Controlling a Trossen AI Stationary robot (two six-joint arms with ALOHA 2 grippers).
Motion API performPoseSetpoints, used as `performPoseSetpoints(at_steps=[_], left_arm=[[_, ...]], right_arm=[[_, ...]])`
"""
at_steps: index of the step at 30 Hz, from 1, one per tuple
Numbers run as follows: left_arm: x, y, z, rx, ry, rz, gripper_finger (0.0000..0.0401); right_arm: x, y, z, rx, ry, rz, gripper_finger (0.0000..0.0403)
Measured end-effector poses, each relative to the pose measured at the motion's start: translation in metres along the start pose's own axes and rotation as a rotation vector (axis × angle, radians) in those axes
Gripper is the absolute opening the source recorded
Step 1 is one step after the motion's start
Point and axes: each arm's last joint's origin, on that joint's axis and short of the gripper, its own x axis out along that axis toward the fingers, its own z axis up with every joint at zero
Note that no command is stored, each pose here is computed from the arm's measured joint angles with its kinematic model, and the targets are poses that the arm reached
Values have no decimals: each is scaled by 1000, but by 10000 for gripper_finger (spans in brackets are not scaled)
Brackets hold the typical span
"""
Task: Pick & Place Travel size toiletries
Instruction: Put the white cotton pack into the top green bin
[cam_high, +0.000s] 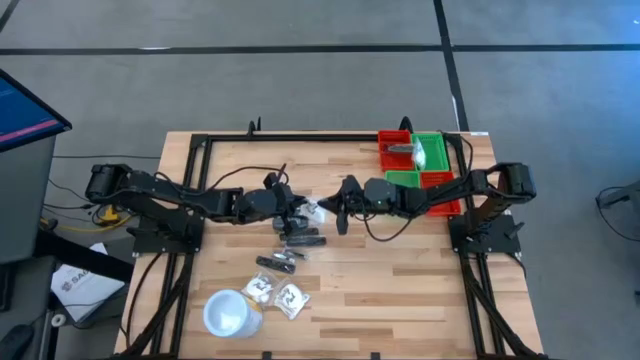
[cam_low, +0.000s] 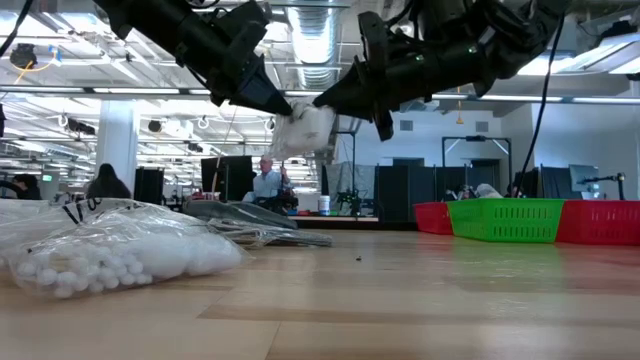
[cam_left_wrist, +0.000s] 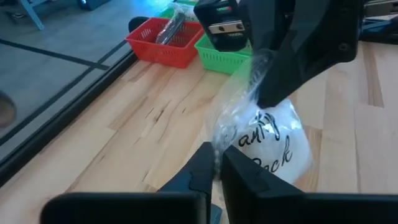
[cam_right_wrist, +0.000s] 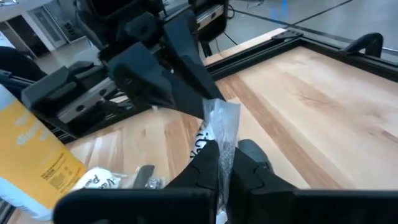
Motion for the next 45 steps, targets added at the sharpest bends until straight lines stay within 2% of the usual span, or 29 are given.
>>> performPoseSetpoints(at_steps=[13, 19, 22, 27, 31, 35, 45], left_arm=[[-8, 4, 5, 12, -15, -6, 129], [-22, 11, 1, -29, -43, -11, 155], [-29, 12, -3, -53, -50, -18, 159], [-35, 7, -10, -67, -51, -56, 156], [-37, 4, -12, -66, -58, -72, 157], [-38, 3, -10, -73, -75, -77, 155], [-38, 3, -2, -115, -147, -85, 154]], right_arm=[[-6, -2, 7, -37, 7, -21, 0], [-27, -1, 25, -106, -2, -113, 0], [-44, -4, 35, -142, 4, -222, 0], [-75, -12, 46, -195, 45, -483, 0], [-98, -23, 45, -209, 78, -759, 0], [-116, -32, 45, -173, 35, -1015, 0], [-141, -65, 35, -128, 54, -1397, 0]])
